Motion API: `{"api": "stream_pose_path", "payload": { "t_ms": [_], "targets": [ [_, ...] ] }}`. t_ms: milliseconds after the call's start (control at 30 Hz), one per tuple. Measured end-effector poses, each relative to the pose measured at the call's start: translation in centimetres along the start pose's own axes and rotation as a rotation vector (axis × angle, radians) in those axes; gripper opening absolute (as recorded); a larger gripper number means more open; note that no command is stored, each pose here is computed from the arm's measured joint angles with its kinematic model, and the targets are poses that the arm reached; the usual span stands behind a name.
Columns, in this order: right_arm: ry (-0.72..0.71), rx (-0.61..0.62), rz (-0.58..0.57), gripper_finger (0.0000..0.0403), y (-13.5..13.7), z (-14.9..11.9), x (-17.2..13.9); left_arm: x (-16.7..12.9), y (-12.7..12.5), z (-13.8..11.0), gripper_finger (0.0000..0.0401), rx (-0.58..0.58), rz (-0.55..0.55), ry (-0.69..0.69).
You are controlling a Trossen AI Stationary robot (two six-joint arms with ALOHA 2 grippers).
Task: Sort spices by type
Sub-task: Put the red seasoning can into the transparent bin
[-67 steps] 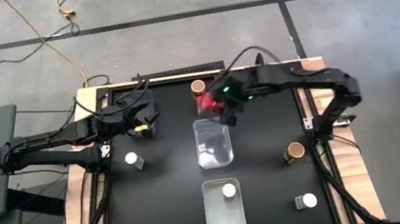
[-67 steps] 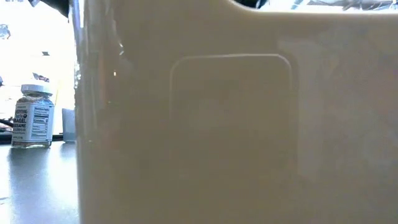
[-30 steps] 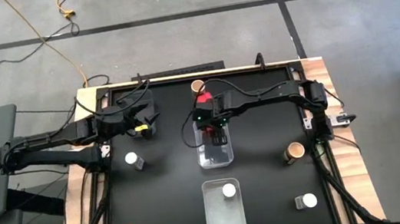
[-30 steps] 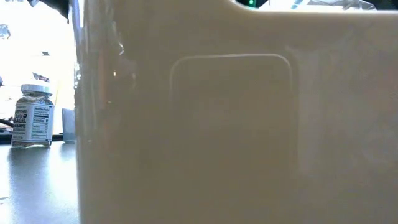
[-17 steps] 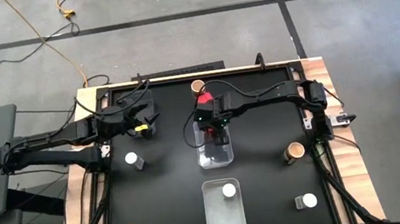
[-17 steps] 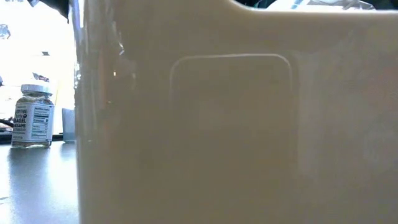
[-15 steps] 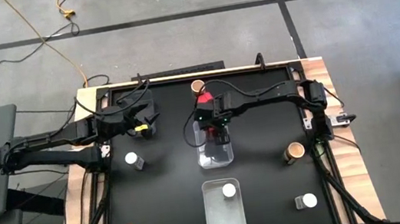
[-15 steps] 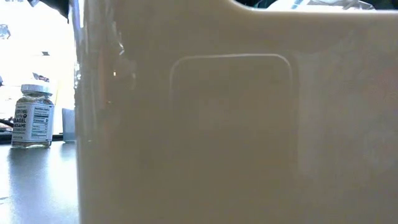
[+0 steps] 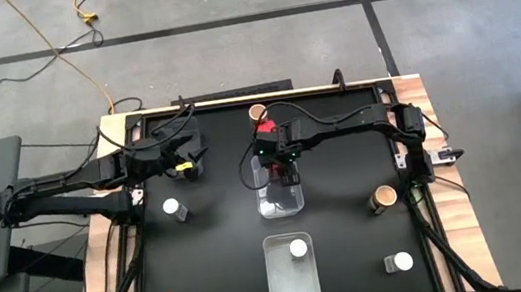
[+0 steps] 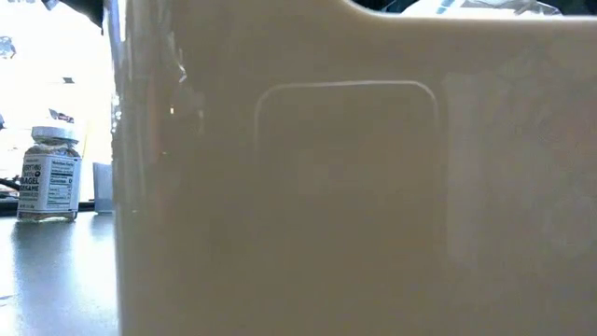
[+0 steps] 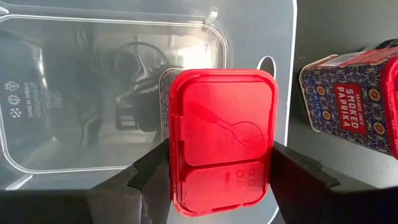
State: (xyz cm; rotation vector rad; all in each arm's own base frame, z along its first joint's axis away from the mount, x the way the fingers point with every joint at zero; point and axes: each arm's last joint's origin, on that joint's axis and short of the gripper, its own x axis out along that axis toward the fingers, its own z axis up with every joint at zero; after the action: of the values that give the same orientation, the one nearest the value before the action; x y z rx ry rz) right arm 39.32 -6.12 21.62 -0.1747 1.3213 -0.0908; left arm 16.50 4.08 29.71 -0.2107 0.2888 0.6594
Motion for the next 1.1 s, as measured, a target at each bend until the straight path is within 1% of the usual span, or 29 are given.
{"api": "stream_pose_path", "payload": {
  "t_ms": [1100],
  "targets": [
    [0.001, 0.007, -0.002, 0.0262, -0.28, -0.05, 0.02, 0.0, 0.0, -0.01, 0.0281, 0.007, 0.001, 0.001]
  ]
}}
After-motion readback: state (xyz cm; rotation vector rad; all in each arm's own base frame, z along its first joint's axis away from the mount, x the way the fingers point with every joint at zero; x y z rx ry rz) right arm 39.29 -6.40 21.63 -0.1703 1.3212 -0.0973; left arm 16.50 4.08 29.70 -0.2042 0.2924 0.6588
